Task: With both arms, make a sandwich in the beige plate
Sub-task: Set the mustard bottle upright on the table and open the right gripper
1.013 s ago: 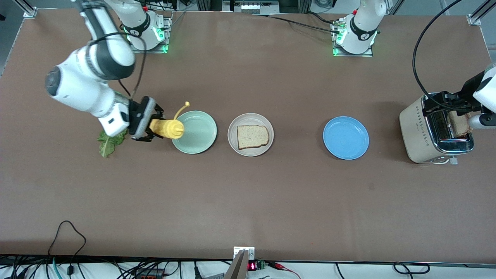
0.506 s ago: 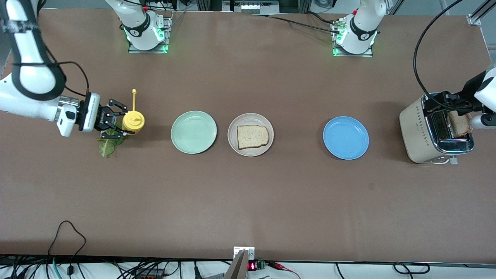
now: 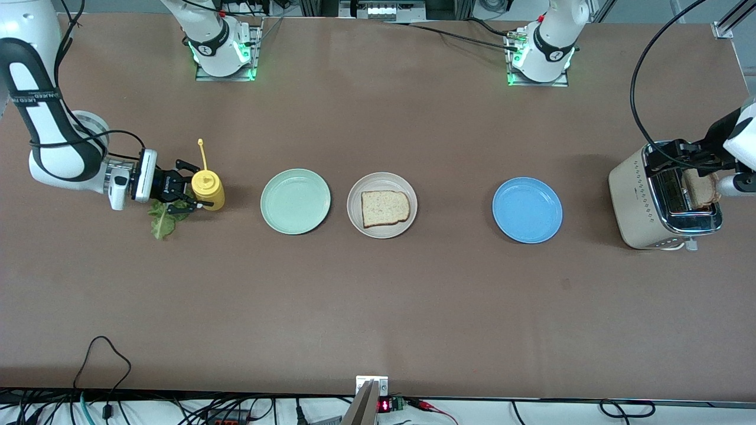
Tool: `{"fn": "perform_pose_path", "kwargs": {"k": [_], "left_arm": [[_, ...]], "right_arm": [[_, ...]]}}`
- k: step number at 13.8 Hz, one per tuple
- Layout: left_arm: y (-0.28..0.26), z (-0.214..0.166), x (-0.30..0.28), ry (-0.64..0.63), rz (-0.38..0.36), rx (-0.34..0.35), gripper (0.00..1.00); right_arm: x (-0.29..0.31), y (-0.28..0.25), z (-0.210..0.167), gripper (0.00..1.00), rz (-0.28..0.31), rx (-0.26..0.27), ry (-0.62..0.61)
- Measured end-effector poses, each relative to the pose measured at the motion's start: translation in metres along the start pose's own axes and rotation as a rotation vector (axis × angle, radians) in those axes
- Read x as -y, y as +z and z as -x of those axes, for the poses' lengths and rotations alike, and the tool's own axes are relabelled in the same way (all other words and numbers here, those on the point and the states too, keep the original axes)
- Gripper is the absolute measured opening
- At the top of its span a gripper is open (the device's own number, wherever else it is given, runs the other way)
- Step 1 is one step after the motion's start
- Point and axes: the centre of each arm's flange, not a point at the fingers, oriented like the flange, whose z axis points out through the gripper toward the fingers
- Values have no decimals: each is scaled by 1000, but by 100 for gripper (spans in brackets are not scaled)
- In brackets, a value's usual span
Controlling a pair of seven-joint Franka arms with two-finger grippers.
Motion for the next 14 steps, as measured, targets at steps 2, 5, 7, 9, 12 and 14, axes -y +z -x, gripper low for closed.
{"fn": "perform_pose_path", "kwargs": {"k": [2,5,7,9,12,14], "left_arm": [[0,0,0,0,0,0,100],[0,0,0,0,0,0,100],[0,0,0,0,0,0,100],[0,0,0,0,0,0,100],[0,0,-1,1,0,-1,100],[0,0,-1,1,0,-1,100]], "right_arm": [[1,9,12,58,22,-50,-25],[6,23,26,58,16,-133,-23],[8,26,32,58,17,-160,-10],[8,28,37,58,22,-174,-6],[8,30,40,58,25,-182,-6],[7,30,40,57,26,-182,-7]]}}
